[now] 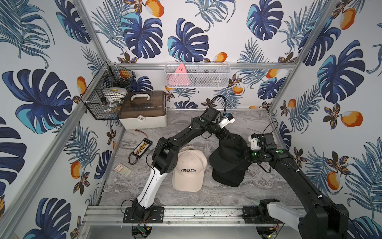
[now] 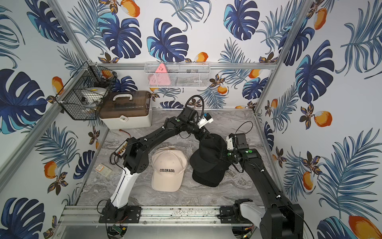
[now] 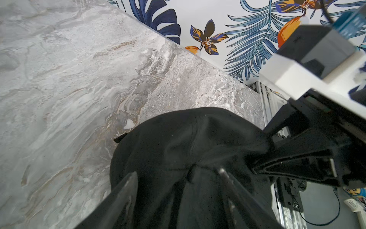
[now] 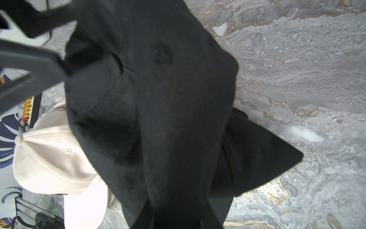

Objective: Stack the baseball caps by color
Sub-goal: Place the baseball cap on the baseball cap.

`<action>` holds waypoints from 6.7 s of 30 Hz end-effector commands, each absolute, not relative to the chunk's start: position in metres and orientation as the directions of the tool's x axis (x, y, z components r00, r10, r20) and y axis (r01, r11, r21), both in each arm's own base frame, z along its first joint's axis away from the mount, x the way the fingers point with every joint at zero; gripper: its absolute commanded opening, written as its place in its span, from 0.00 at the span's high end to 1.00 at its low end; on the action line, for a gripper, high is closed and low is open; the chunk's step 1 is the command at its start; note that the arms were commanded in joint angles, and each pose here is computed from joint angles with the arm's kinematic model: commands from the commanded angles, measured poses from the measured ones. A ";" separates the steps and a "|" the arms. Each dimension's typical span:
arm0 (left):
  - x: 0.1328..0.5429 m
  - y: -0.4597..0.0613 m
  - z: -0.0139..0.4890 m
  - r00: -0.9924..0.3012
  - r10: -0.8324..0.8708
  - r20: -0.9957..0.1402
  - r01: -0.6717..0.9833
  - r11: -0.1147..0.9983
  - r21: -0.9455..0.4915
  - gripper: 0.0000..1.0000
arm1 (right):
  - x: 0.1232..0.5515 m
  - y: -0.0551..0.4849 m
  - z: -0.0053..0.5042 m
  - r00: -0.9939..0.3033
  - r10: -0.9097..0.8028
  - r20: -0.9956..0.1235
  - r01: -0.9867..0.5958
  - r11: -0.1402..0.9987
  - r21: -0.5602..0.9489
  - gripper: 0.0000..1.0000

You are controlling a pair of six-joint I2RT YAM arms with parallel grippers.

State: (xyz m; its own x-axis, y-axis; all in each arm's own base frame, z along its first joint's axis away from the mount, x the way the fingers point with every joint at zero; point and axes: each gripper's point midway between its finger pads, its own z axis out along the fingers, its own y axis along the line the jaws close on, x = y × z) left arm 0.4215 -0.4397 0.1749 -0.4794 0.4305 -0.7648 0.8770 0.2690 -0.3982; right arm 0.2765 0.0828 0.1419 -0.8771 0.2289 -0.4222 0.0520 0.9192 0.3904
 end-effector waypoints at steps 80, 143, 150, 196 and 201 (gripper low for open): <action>0.346 -0.396 0.250 -0.875 -0.177 -0.451 0.254 0.625 -0.738 1.00 | 0.283 0.111 0.196 -0.821 0.459 -0.338 0.070 0.669 0.740 0.99; 0.342 -0.447 0.141 -0.724 0.201 -0.659 0.589 0.677 -0.440 0.15 | 0.271 0.008 0.087 -0.672 0.622 -0.402 0.519 0.783 0.343 0.00; 0.357 -0.445 0.109 -0.760 0.193 -0.621 0.557 0.686 -0.468 0.12 | 0.274 0.015 0.067 -0.686 0.628 -0.367 0.511 0.776 0.371 0.03; 0.379 -0.294 0.277 -0.414 -0.065 -0.908 0.303 0.931 -0.204 0.01 | 0.385 -0.014 0.190 -0.535 0.416 -0.735 0.346 0.902 0.258 0.00; 0.392 -0.189 0.294 -0.309 -0.137 -0.941 0.092 0.981 -0.173 0.03 | 0.406 -0.046 0.174 -0.483 0.382 -0.788 0.415 0.892 0.178 0.00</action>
